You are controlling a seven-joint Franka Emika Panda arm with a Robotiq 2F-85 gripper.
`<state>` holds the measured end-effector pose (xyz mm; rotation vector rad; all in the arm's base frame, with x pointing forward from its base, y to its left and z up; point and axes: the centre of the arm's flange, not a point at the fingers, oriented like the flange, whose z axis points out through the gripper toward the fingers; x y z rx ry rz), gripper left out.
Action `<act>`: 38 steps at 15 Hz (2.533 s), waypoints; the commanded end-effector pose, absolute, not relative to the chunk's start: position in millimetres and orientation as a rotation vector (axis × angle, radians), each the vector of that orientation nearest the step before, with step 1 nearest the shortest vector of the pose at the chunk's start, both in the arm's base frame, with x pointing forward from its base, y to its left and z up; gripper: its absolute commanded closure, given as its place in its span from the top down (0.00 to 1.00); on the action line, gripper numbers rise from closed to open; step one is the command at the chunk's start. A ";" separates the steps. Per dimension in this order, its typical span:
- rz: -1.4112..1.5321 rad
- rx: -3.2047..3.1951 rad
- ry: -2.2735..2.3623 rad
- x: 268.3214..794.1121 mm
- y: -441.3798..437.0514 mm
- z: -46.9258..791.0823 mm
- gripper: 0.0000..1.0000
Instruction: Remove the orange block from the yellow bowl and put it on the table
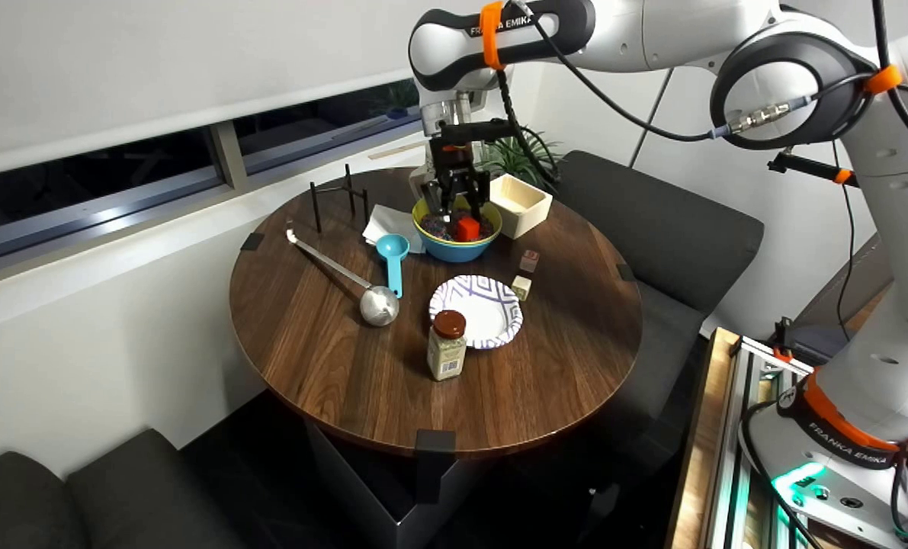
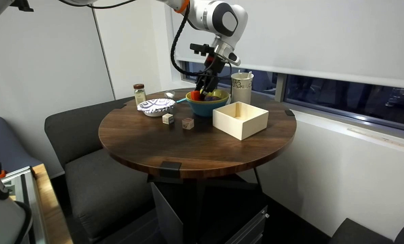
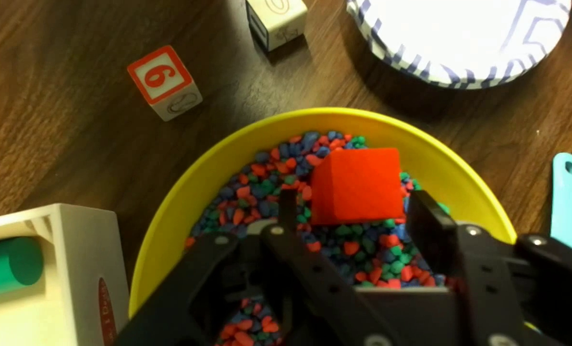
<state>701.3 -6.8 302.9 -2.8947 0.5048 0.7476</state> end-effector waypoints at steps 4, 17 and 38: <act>0.835 -2.881 0.525 712.2 -1.5 297.0 0.48; 0.876 -2.895 0.589 707.5 -2.2 324.9 0.08; 0.607 -3.078 1.618 654.8 42.1 435.1 0.08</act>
